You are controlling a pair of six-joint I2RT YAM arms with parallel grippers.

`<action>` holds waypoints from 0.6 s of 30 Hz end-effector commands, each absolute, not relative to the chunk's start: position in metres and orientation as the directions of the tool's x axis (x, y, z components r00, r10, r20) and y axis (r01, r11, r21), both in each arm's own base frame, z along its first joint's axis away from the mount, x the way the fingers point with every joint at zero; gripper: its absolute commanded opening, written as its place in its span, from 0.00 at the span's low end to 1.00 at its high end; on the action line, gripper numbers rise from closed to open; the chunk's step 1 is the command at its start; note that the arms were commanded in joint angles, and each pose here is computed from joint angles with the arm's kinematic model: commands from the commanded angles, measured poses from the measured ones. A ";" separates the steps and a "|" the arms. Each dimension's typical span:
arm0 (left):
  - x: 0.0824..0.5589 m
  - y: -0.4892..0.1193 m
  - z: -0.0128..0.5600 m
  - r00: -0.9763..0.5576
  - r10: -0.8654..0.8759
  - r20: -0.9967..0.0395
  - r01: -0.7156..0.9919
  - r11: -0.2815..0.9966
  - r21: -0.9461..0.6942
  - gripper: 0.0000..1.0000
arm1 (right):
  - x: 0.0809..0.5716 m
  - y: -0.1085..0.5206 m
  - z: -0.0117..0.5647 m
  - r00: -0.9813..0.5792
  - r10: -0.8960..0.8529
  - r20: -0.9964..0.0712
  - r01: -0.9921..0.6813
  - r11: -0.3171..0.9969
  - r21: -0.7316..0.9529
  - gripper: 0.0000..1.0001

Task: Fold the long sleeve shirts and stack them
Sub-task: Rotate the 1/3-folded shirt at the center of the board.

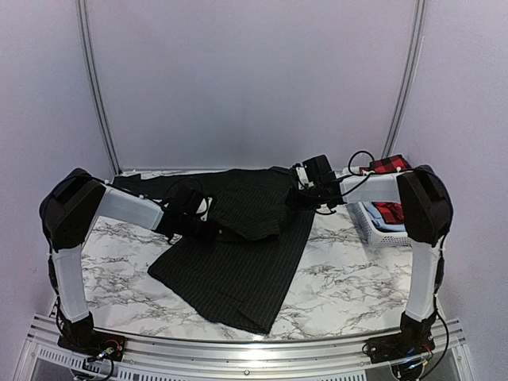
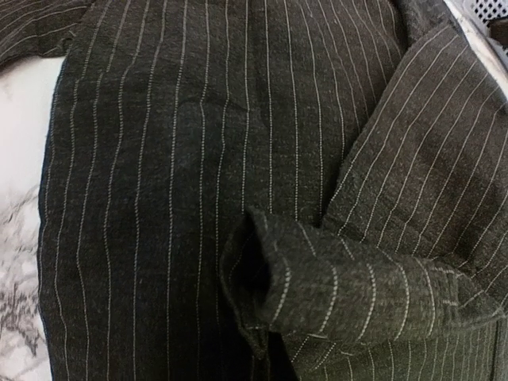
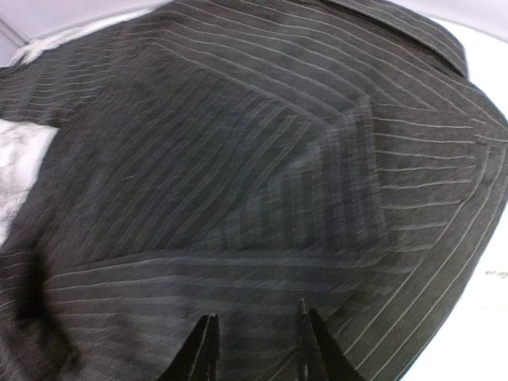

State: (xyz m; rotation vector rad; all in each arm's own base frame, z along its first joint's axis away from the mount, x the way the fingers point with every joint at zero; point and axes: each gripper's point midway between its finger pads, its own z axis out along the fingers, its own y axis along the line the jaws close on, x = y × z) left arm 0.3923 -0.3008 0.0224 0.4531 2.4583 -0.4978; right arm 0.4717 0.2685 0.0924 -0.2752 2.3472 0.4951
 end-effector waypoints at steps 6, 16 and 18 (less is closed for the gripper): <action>0.339 -0.268 0.007 -0.821 0.061 -0.568 0.268 0.919 -0.289 0.00 | 0.522 0.231 0.039 -0.776 -0.105 -0.622 -0.191 0.979 0.073 0.28; 0.276 -0.295 0.030 -0.809 -0.081 -0.582 0.169 0.916 -0.363 0.00 | 0.540 0.264 0.005 -0.791 -0.213 -0.574 -0.312 0.947 0.079 0.30; 0.279 -0.302 0.041 -0.795 -0.087 -0.600 0.170 0.918 -0.358 0.00 | 0.548 0.264 0.008 -0.782 -0.232 -0.578 -0.323 0.945 0.058 0.33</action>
